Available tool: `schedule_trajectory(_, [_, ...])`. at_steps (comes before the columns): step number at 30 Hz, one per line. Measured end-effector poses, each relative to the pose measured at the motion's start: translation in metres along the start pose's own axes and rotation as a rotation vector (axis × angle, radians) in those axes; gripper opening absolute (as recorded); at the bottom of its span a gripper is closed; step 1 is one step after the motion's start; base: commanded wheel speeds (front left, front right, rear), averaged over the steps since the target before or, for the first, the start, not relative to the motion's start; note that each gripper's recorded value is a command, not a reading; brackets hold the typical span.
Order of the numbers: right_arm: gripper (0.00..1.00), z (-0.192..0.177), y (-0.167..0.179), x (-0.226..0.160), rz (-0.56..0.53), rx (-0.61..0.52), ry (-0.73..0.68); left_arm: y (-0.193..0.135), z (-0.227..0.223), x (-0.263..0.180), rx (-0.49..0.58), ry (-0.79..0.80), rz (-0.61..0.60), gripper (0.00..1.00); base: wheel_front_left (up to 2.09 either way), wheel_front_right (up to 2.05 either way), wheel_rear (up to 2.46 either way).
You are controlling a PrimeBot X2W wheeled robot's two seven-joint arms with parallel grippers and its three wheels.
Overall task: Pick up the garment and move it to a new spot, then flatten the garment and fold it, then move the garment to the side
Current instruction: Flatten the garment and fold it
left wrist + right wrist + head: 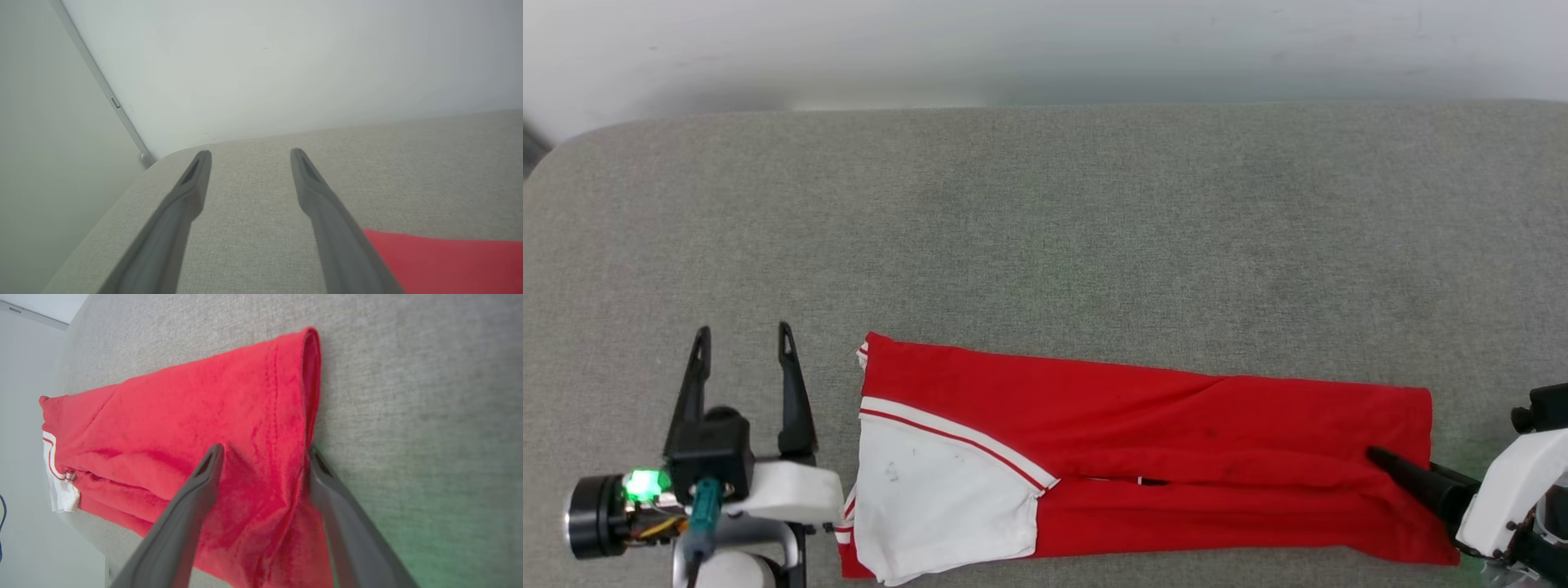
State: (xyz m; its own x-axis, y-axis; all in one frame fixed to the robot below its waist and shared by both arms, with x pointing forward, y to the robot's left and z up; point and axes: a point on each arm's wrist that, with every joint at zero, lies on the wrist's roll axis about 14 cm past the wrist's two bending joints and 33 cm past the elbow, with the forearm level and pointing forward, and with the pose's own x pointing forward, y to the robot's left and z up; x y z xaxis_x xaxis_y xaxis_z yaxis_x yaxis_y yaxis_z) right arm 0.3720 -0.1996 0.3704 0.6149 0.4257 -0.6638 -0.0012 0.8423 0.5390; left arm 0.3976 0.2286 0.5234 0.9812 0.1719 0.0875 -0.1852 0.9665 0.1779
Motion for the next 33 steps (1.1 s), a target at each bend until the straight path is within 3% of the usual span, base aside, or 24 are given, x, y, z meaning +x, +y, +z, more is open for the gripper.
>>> schedule_trajectory(8, [1.00,-0.014,0.010,0.007,0.024,0.007,0.046,-0.004,-0.002,-0.023,-0.011,-0.018,0.054,1.00,0.00,0.00,0.00])
schedule_trajectory(9, [0.21,-0.014,0.011,0.007,0.024,0.004,0.047,-0.003,-0.003,-0.026,-0.011,-0.018,0.060,1.00,0.00,0.00,0.00])
schedule_trajectory(10, [0.21,-0.015,0.011,0.007,0.023,0.002,0.047,-0.002,-0.004,-0.029,-0.005,-0.016,0.067,1.00,0.00,0.00,0.00])
schedule_trajectory(11, [0.00,-0.015,0.010,0.006,0.021,-0.001,0.047,0.000,-0.004,-0.031,-0.002,-0.018,0.081,1.00,0.00,0.00,0.00])
schedule_trajectory(15, [0.00,-0.018,0.011,0.005,0.017,-0.017,0.049,0.008,0.001,-0.041,0.000,-0.037,0.125,1.00,0.00,0.00,0.00])
schedule_trajectory(25, [0.00,-0.012,0.006,-0.005,-0.003,-0.046,0.037,0.000,-0.005,-0.059,-0.005,-0.014,0.097,1.00,0.00,0.00,0.00])
schedule_trajectory(33, [0.00,0.019,-0.041,-0.044,-0.151,-0.118,-0.004,-0.004,-0.006,-0.070,0.011,-0.012,0.066,1.00,0.00,0.00,0.00])
